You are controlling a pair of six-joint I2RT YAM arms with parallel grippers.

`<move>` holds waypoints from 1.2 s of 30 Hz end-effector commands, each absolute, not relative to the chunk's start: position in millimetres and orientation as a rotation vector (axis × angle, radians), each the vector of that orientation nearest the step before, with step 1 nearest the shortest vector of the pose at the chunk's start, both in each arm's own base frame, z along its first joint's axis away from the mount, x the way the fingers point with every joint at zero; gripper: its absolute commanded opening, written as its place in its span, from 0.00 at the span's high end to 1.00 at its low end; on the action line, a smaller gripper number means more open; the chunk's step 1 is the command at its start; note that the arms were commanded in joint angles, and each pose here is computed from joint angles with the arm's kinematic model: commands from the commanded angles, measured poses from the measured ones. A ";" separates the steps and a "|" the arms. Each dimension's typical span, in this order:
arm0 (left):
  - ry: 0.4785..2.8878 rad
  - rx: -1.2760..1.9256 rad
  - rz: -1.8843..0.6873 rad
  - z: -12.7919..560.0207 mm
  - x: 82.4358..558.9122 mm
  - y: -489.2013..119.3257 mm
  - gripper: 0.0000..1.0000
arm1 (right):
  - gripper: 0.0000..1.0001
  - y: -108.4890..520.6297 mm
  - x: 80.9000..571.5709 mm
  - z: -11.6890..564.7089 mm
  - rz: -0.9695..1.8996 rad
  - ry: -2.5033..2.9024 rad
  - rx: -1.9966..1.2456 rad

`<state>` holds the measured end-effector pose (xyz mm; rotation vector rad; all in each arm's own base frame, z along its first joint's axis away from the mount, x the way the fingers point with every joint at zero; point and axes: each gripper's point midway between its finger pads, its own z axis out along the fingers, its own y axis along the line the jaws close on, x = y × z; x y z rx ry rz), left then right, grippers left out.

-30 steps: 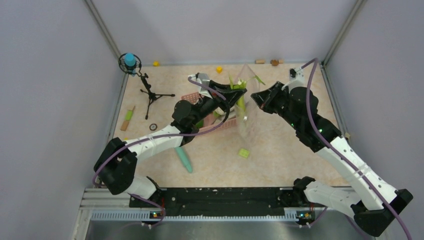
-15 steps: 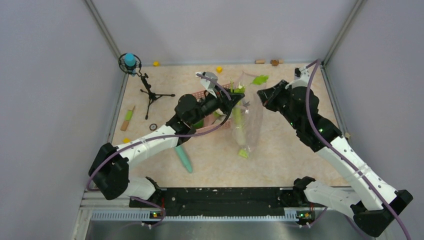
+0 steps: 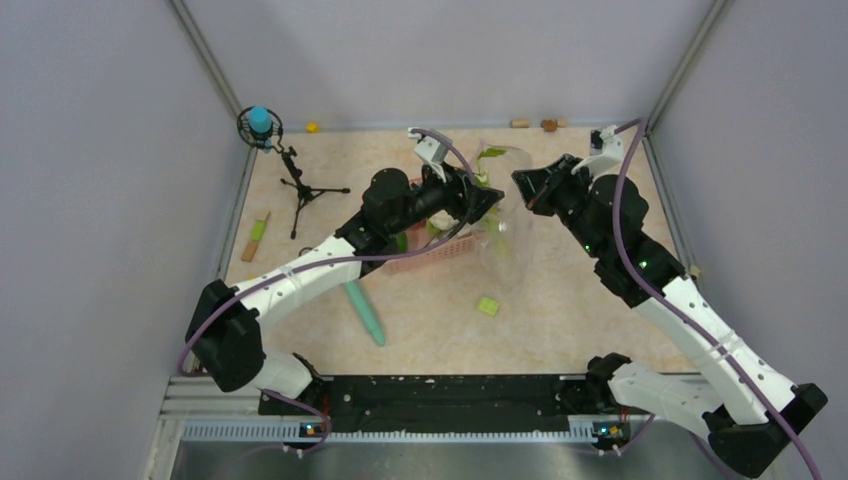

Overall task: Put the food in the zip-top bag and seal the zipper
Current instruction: Place the fake vegetable in the zipper food storage bag, then adjust the zipper food storage bag at the center of the board.

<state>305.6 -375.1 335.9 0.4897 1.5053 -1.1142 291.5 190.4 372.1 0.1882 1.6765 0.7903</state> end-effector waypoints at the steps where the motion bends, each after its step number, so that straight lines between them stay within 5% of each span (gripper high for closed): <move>1: 1.474 0.500 -1.139 363.9 297.4 -373.3 0.23 | 1.00 186.5 295.1 397.8 0.796 1.594 0.176; 12: 1.579 0.334 -0.955 359.4 292.8 -317.1 0.09 | 1.00 177.0 299.9 367.6 0.696 1.708 0.224; 23: 1.790 0.083 -0.784 291.2 291.2 -265.0 0.10 | 1.00 187.0 300.7 338.9 0.686 1.810 0.185; 36: 1.780 0.152 -1.083 290.1 269.2 -305.8 0.22 | 1.00 190.8 300.2 319.8 0.702 1.848 0.198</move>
